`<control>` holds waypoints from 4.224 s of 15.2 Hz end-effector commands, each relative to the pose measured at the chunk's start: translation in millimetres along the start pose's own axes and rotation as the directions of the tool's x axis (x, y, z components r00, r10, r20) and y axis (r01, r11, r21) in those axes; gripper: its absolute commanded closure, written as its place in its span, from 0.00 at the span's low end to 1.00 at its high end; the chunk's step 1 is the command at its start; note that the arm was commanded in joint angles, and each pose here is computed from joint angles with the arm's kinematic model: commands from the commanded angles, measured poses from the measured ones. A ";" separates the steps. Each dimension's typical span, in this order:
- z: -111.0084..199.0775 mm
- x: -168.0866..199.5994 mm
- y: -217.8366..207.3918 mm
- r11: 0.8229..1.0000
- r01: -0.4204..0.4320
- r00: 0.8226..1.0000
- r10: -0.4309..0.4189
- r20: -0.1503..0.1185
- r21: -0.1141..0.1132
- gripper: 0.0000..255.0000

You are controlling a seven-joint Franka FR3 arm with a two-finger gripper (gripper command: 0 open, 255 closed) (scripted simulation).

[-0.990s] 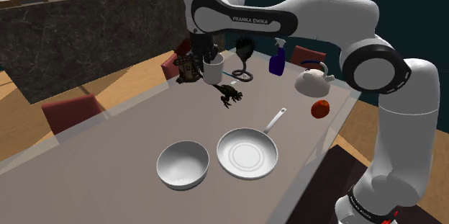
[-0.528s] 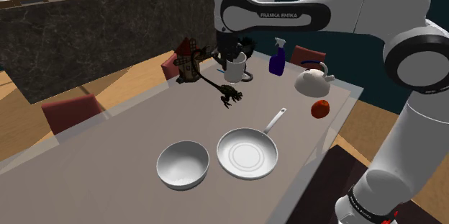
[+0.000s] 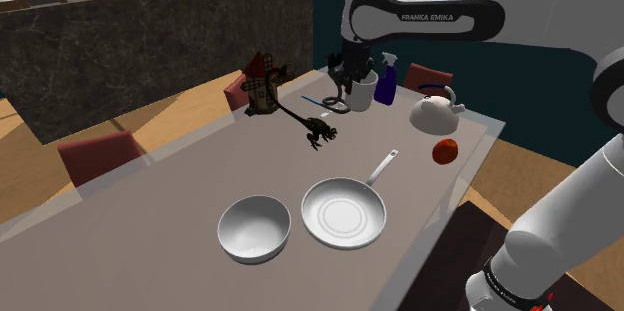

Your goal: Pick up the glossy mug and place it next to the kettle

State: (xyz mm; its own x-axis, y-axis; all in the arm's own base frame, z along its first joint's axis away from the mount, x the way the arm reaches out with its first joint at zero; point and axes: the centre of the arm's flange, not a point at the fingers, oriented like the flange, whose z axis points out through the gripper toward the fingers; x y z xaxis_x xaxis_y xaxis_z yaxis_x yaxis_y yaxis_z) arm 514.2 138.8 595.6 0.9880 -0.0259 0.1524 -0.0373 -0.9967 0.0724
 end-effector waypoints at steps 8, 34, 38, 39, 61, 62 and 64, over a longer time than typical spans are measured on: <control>-0.4 -41.7 111.8 1.000 0.001 1.000 -0.001 -0.001 0.001 1.00; 5.2 -157.3 434.9 1.000 0.001 1.000 -0.001 -0.001 0.001 1.00; 6.0 -175.1 484.6 1.000 0.001 1.000 -0.001 -0.001 0.001 1.00; 6.1 -177.6 491.8 1.000 0.001 1.000 -0.001 -0.001 0.001 1.00; 120.6 -195.3 483.4 1.000 0.001 1.000 -0.001 -0.001 0.001 1.00; 125.8 -196.1 483.0 1.000 0.001 1.000 -0.001 -0.001 0.001 1.00; 136.2 -197.7 482.3 1.000 0.001 1.000 -0.001 -0.001 0.001 1.00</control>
State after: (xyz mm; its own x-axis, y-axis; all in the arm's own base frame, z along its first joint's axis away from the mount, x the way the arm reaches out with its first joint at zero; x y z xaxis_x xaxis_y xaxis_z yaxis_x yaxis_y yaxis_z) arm 321.4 -346.7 471.0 0.9880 -0.0247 0.1524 -0.0359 -0.9969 0.0707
